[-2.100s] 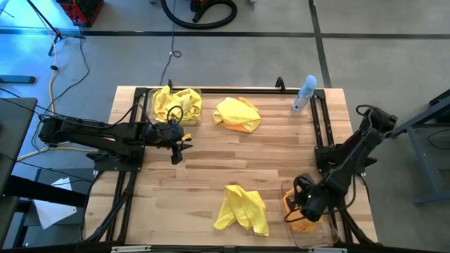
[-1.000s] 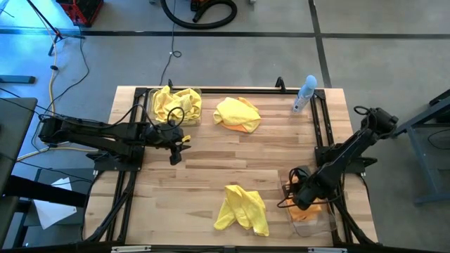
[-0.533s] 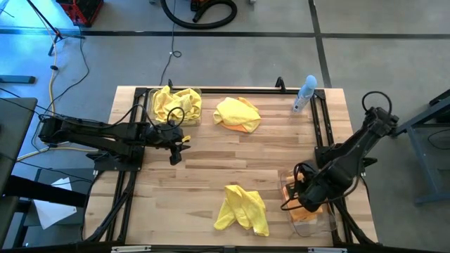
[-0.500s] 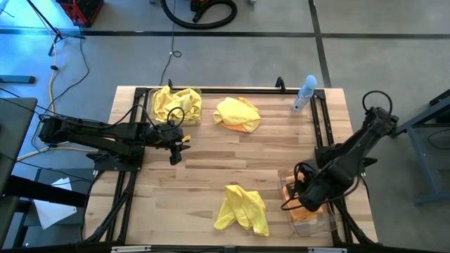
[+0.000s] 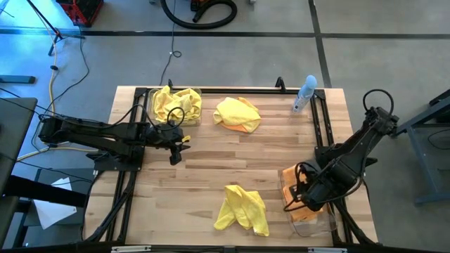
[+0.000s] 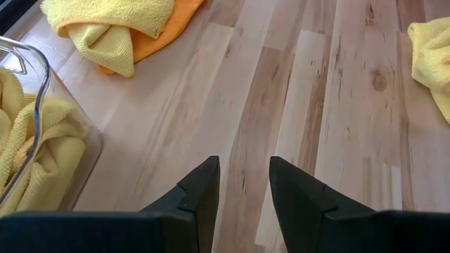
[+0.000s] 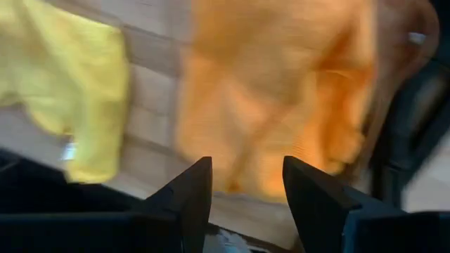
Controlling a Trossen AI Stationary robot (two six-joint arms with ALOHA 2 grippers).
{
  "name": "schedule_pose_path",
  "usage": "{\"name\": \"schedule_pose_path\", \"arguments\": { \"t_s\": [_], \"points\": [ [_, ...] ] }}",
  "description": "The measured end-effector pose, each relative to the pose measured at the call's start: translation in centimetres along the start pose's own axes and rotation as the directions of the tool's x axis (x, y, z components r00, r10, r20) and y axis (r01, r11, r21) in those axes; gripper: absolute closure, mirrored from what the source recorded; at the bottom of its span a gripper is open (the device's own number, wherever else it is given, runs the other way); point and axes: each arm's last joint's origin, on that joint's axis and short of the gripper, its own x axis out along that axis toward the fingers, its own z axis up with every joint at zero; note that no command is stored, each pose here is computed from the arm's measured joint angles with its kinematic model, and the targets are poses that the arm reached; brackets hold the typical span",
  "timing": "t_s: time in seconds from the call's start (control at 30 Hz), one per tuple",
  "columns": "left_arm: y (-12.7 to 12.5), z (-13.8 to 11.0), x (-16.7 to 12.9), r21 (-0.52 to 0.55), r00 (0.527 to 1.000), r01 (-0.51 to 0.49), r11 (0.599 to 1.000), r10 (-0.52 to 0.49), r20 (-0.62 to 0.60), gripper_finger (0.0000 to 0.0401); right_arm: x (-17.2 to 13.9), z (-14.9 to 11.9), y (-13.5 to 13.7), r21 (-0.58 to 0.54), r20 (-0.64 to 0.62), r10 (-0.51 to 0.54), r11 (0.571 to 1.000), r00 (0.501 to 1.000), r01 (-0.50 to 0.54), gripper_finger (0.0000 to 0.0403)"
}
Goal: Sort microfiber towel by color & place in baskets
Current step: Put the orange towel into the bottom transparent bin
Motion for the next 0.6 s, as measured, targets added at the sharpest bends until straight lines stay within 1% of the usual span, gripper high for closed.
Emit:
{"name": "schedule_pose_path", "arguments": {
  "t_s": [0.07, 0.1, 0.23, 0.3, 0.37, 0.47, 0.6],
  "points": [
    [0.0, 0.0, 0.0, 0.0, 1.0, 0.0, 1.0, 0.0, 0.0, 0.0288, 0.0, 0.1, 0.1, -0.002, 0.039, 0.019, 1.0, 0.999, -0.019, 0.0233],
    [0.0, 0.0, 0.0, 0.0, 1.0, 0.0, 1.0, 0.0, 0.0, 0.0288, 0.1, 0.2, 0.0, 0.007, 0.07, 0.007, 1.0, 0.998, -0.008, 0.0233],
    [0.0, 0.0, 0.0, 0.0, 1.0, 0.0, 1.0, 0.0, 0.0, 0.0288, 1.4, 0.6, -0.7, 0.047, 0.159, -0.136, 0.99, 0.978, 0.131, 0.0233],
    [0.0, 0.0, 0.0, -0.001, 1.0, 0.0, 1.0, 0.0, 0.0, 0.0288, 2.7, 0.6, -0.9, 0.055, 0.177, -0.179, 0.984, 0.968, 0.172, 0.0233],
    [0.0, 0.0, 0.0, -0.001, 1.0, 0.0, 1.0, 0.0, 0.0, 0.0288, 4.4, 0.5, -0.8, 0.054, 0.167, -0.162, 0.986, 0.972, 0.155, 0.0234],
    [0.0, 0.0, 0.0, -0.001, 1.0, 0.0, 1.0, 0.0, 0.0, 0.0288, 7.6, 0.4, -0.8, 0.053, 0.119, -0.103, 0.994, 0.988, 0.097, 0.0234],
    [0.0, 0.0, 0.0, -0.002, 1.0, 0.0, 1.0, 0.0, 0.0, 0.0288, 12.2, 0.5, -1.6, 0.062, 0.055, -0.016, 0.998, 0.998, 0.012, 0.0234]
  ]
}}
